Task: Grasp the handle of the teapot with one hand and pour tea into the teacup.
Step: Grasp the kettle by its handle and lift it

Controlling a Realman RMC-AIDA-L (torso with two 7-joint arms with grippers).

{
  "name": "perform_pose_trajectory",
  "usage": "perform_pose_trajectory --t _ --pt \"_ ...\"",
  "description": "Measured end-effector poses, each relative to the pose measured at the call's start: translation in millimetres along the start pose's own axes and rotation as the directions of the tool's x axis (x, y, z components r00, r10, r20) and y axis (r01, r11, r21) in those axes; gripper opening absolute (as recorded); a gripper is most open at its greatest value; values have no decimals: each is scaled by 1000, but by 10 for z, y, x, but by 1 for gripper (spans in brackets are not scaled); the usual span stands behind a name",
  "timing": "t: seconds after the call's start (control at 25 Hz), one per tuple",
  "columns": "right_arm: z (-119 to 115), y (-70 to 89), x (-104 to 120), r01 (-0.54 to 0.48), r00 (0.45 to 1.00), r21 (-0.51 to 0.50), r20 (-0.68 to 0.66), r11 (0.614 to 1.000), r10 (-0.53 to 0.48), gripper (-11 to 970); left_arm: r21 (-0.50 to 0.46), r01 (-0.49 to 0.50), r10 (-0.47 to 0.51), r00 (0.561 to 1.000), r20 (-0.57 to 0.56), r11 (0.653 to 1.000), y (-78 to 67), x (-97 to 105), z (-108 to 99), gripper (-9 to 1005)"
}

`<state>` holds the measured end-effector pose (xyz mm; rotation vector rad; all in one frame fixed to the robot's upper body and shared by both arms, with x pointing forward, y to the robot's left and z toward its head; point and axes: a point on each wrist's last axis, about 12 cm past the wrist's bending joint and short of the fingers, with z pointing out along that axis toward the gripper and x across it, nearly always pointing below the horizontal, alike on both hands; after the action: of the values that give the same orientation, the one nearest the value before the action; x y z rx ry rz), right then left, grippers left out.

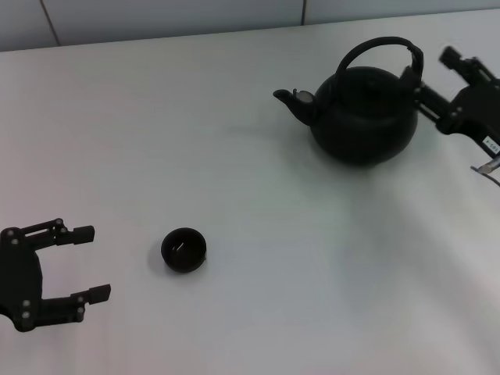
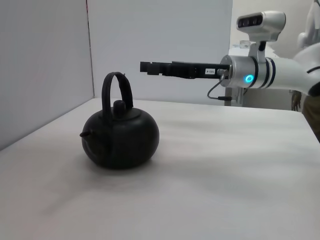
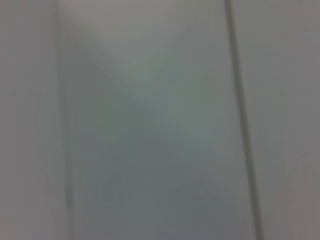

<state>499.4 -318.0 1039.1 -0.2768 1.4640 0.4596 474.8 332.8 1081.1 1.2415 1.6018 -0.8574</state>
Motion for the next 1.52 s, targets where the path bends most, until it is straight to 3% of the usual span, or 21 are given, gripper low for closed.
perform_pose_trajectory --t 0.04,0.24,0.84,1.52 --pt "-10 -23 43 3 1000 61 -1 998 -3 792 -3 1 -1 1000 -1 1000 0 3 -6 791" --pt "20 -91 112 -4 999 134 -48 991 11 792 -5 4 -5 1000 -10 1000 -1 15 -21 791" --pt "412 -115 188 -26 987 177 -151 984 53 791 -22 6 -6 999 -36 1000 43 27 -19 791" --pt "454 -159 180 -53 987 226 -138 973 86 792 -44 13 -15 999 -34 999 60 42 -9 791"
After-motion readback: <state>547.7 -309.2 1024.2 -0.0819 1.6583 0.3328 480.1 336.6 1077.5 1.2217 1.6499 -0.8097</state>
